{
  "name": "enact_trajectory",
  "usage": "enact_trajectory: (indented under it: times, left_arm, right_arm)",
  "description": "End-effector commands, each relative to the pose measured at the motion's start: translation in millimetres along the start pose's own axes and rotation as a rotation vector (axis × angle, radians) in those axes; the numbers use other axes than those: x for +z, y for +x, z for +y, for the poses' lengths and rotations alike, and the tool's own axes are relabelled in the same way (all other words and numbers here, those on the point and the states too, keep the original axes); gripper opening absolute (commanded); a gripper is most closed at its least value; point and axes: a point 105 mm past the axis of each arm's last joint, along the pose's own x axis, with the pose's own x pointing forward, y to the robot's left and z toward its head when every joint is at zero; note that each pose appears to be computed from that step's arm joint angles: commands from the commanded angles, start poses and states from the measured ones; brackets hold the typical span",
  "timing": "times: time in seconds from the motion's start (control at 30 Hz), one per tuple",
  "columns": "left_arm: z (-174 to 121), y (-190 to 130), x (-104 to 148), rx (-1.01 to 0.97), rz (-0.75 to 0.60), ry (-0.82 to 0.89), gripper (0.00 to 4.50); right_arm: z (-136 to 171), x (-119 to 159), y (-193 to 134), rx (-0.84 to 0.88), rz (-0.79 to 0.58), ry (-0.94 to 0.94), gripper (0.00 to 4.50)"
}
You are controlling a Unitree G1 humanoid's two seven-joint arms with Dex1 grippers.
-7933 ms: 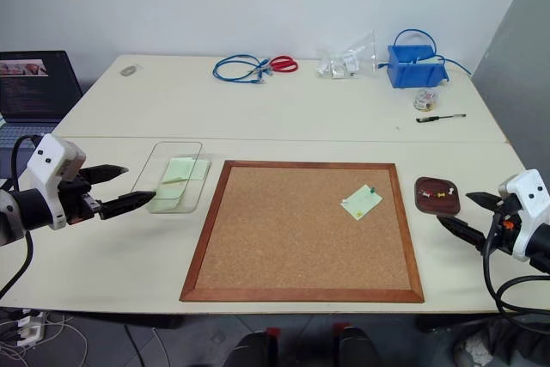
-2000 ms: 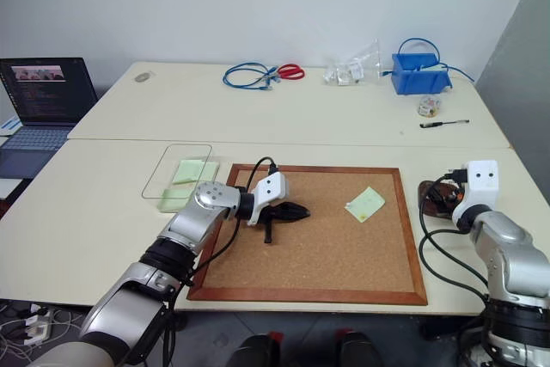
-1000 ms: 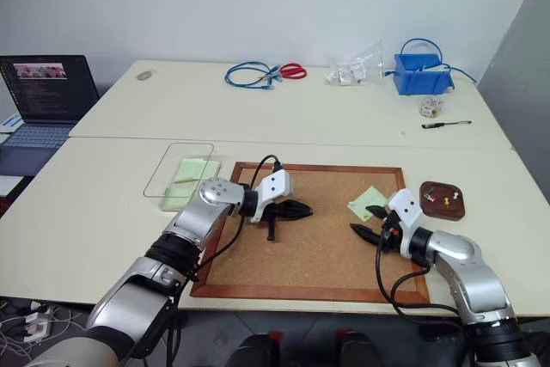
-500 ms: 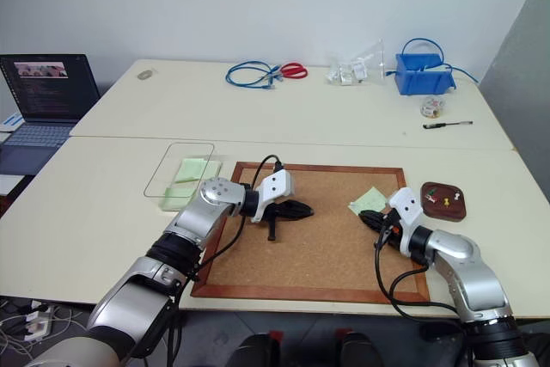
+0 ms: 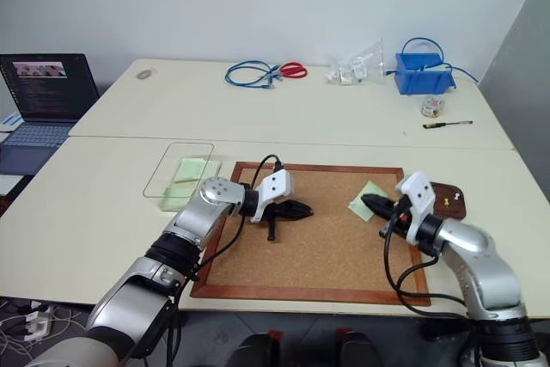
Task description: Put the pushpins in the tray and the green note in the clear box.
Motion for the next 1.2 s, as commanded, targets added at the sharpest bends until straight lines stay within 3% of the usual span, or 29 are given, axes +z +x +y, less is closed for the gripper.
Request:
enact_trajectory:
  times: [0.03, 0.2, 0.37, 0.67, 0.9, 0.97, 1.0, 1.2]
  left_arm:
    - [-15, 7, -35, -0.050, 0.136, -0.063, 0.00]
    - [-16, 8, -35, -0.054, 0.135, -0.063, 0.00]
    - [-16, 9, -38, -0.052, 0.139, -0.059, 0.00]
    - [-14, 9, -37, -0.042, 0.132, -0.046, 0.00]
    - [-13, 10, -37, -0.039, 0.131, -0.040, 0.00]
    - [-13, 10, -37, -0.039, 0.132, -0.038, 0.00]
    - [-13, 10, -37, -0.039, 0.133, -0.038, 0.00]
    - [-13, 11, -37, -0.034, 0.131, -0.035, 0.00]
  right_arm:
    - [-4, 23, -4, -0.036, -0.053, 0.001, 0.06]
    - [-49, 17, -17, -0.284, -0.034, 0.042, 0.06]
    - [-103, -6, -47, -0.655, 0.013, 0.114, 0.06]
    - [-106, -40, -65, -0.797, 0.147, 0.150, 0.06]
    - [-107, -46, -68, -0.824, 0.180, 0.165, 0.06]
    - [-108, -45, -69, -0.822, 0.177, 0.168, 0.51]
    - [-108, -45, -69, -0.822, 0.175, 0.169, 0.52]
    - [-110, -45, -71, -0.831, 0.183, 0.156, 1.91]
